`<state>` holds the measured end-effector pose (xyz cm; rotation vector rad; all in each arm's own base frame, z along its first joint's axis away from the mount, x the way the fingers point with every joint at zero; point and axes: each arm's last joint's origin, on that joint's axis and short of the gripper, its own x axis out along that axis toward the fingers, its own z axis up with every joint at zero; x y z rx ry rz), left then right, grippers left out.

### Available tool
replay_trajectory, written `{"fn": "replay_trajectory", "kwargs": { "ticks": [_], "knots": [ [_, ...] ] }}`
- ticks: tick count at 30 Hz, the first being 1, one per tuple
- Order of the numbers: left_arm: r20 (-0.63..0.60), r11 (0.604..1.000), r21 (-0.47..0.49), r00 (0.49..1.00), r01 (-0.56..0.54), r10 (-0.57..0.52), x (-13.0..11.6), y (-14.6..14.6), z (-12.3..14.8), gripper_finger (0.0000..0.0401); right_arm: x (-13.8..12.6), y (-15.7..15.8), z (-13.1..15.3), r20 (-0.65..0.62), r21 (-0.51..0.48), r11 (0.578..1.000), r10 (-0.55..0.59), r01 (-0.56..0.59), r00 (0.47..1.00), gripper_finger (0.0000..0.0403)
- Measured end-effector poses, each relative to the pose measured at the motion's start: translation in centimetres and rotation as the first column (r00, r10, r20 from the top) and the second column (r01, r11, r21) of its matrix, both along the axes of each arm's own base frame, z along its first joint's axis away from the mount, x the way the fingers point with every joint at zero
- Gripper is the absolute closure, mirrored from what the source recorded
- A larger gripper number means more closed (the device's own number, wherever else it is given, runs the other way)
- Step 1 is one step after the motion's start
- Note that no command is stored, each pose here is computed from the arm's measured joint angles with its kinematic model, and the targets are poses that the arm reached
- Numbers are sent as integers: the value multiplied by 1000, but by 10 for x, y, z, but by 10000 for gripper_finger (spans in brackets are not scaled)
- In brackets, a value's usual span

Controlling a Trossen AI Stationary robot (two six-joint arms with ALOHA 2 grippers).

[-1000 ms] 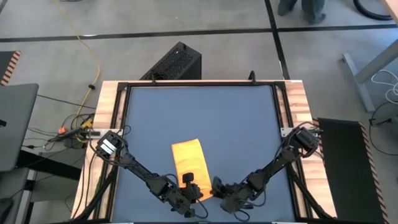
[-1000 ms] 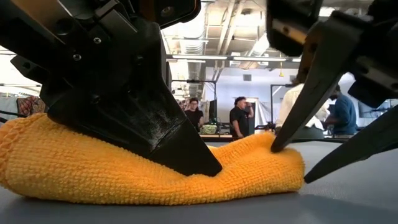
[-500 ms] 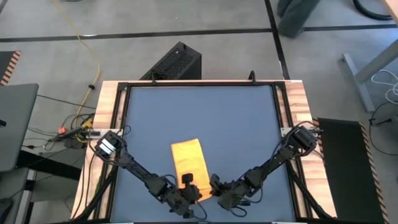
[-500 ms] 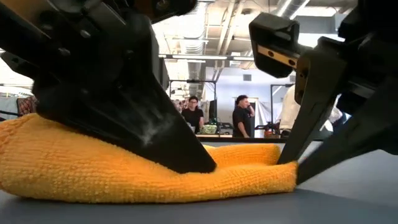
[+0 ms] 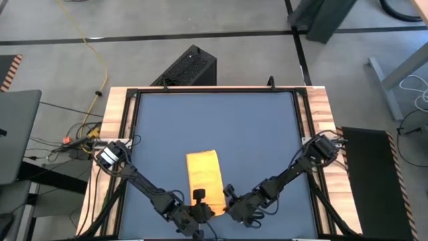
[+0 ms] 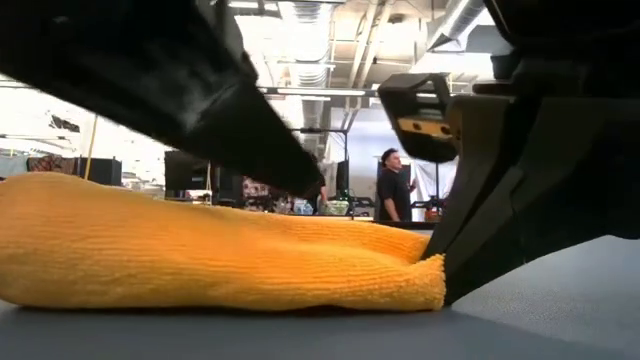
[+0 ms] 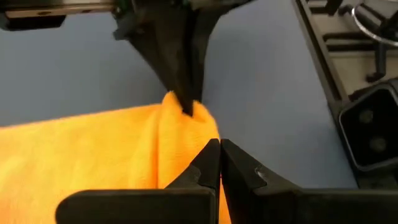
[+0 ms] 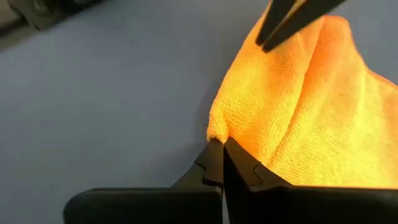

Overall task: Roll towel into tight, uniform cylinder
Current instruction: Roll the orange microfiber towel

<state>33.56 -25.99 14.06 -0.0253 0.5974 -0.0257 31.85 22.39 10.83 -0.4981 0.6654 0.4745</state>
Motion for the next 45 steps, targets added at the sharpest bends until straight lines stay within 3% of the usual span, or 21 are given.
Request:
{"fn": "replay_trajectory", "kwargs": {
  "ticks": [8,14,22,30,38,43,45],
  "knots": [
    [-94,995,47,991,-89,93,-16,-2,-10,401,2,0,8,-68,209,978,20,-6,998,385],
    [-113,996,25,989,-88,91,-22,-6,-11,401,3,-2,14,-121,301,952,-28,63,992,385],
    [-135,997,0,988,-75,75,-21,-10,-22,401,-11,-1,4,-169,481,852,-139,205,976,385],
    [-140,997,-18,988,-75,71,-20,-13,-31,401,-31,2,-5,-221,648,683,-256,338,941,385],
    [-144,997,-35,988,-70,65,-18,-14,-37,401,-43,-1,-8,-291,742,509,-341,436,894,385],
    [-143,997,-36,988,-68,63,-17,-13,-37,401,-42,-4,-7,-383,781,347,-391,519,837,385],
    [-142,997,-31,988,-66,60,-17,-13,-36,401,-43,-5,-9,-424,767,316,-405,558,811,385]
  ]
}}
